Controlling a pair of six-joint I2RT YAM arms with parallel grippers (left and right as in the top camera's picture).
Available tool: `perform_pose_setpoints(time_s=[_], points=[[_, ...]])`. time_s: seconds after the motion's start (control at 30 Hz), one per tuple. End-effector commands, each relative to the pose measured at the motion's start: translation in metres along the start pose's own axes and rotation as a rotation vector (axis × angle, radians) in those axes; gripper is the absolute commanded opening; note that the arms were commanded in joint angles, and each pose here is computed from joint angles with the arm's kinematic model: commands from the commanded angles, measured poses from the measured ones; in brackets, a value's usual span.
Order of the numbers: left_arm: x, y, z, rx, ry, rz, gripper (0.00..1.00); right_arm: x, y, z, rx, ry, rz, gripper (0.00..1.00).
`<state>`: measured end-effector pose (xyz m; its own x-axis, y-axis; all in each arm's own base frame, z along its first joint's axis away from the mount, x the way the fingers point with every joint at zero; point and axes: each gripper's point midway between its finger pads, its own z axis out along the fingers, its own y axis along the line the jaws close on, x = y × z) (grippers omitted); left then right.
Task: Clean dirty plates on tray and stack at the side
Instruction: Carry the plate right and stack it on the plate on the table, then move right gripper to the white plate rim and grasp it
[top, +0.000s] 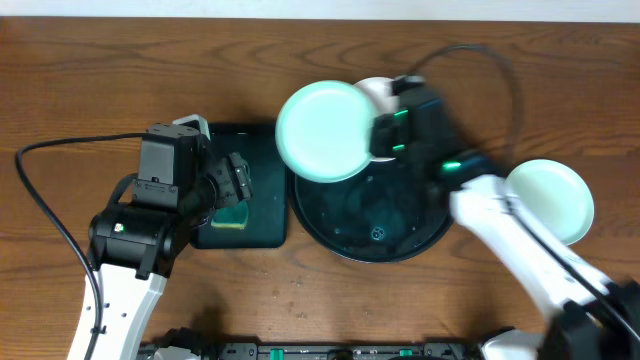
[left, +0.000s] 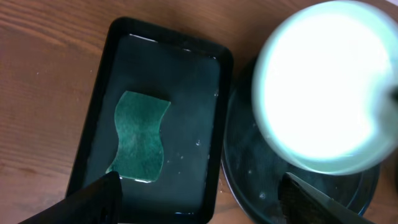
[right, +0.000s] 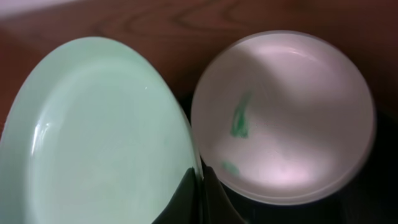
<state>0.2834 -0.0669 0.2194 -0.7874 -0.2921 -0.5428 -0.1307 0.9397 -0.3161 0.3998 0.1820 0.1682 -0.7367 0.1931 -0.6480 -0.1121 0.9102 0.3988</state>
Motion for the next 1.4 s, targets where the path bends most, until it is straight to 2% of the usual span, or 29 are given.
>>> perform_pose_setpoints(time_s=[0.0,0.17,0.37,0.5,0.63,0.9,1.1,1.13,1.17,1.2,1.3,1.37], points=[[-0.004,-0.004,-0.004,0.014,-0.010,0.006,0.81,-0.030,-0.010,-0.057,-0.194,0.012,0.233,0.01],[-0.004,-0.004,-0.004,0.014,-0.010,0.006,0.81,-0.031,-0.127,-0.121,0.060,-0.035,0.507,0.01],[-0.004,-0.004,-0.004,0.014,-0.010,0.005,0.81,0.030,-0.260,-0.198,0.488,-0.030,0.858,0.01],[-0.004,-0.004,-0.004,0.014,-0.010,0.006,0.81,0.077,-0.316,-0.242,0.736,-0.012,1.017,0.01],[-0.004,-0.004,-0.004,0.014,-0.010,0.006,0.81,0.111,-0.345,-0.263,0.842,-0.014,1.142,0.01],[-0.004,-0.004,-0.004,0.014,-0.010,0.005,0.81,0.134,-0.365,-0.250,0.863,0.057,1.206,0.01],[-0.004,-0.004,-0.004,0.014,-0.010,0.006,0.81,0.118,-0.371,-0.229,0.789,0.068,1.076,0.03],[-0.004,-0.004,-0.004,0.014,-0.010,0.005,0.81,0.110,-0.369,-0.222,0.748,0.061,1.023,0.09],[-0.004,-0.004,-0.004,0.014,-0.010,0.006,0.81,0.098,-0.364,-0.213,0.682,0.051,0.956,0.27],[-0.004,-0.004,-0.004,0.014,-0.010,0.005,0.81,0.087,-0.357,-0.204,0.613,0.044,0.904,0.36],[-0.004,-0.004,-0.004,0.014,-0.010,0.005,0.81,0.058,-0.326,-0.180,0.388,0.014,0.802,0.54],[-0.004,-0.004,-0.004,0.014,-0.010,0.006,0.81,0.040,-0.303,-0.169,0.276,-0.009,0.751,0.53]])
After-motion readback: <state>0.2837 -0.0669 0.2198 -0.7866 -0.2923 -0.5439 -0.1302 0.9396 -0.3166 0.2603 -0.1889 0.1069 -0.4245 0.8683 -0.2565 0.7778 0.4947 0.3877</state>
